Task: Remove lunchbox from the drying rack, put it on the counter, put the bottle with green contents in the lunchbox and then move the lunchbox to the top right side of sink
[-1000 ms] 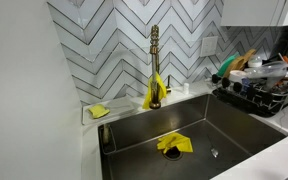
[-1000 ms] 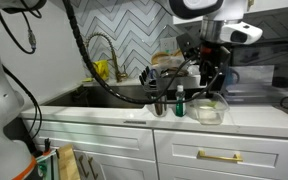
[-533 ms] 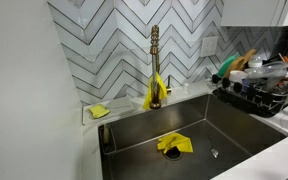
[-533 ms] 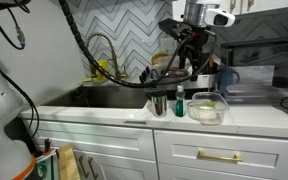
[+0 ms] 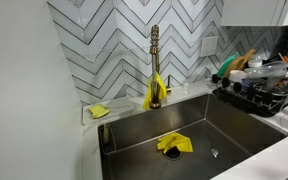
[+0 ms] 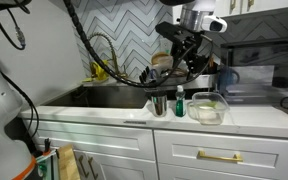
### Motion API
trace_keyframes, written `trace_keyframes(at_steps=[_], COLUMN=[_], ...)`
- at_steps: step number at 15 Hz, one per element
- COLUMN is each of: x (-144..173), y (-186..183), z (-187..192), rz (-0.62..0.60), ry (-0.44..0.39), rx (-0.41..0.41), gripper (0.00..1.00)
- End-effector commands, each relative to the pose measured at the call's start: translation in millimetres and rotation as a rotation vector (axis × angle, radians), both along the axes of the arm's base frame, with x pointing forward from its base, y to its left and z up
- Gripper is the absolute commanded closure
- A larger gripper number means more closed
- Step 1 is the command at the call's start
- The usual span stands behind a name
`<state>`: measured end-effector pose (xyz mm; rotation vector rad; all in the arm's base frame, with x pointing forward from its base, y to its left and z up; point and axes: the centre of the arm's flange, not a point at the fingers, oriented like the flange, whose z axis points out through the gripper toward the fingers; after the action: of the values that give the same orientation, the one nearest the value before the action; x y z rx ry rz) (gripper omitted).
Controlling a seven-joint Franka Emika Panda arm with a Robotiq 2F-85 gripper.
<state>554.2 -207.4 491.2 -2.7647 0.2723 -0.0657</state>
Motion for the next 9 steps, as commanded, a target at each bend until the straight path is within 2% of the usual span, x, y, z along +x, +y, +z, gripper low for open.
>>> trace_keyframes(at_steps=[1, 6, 9], x=[-17.8, -29.5, -30.3], y=[12.6, 12.7, 15.4], z=[-17.0, -31.1, -35.4], rz=[0.171, 0.334, 0.394], ry=[-0.041, -0.034, -0.048], rx=[0.058, 0.011, -0.054], gripper=[0.00, 0.00, 0.00])
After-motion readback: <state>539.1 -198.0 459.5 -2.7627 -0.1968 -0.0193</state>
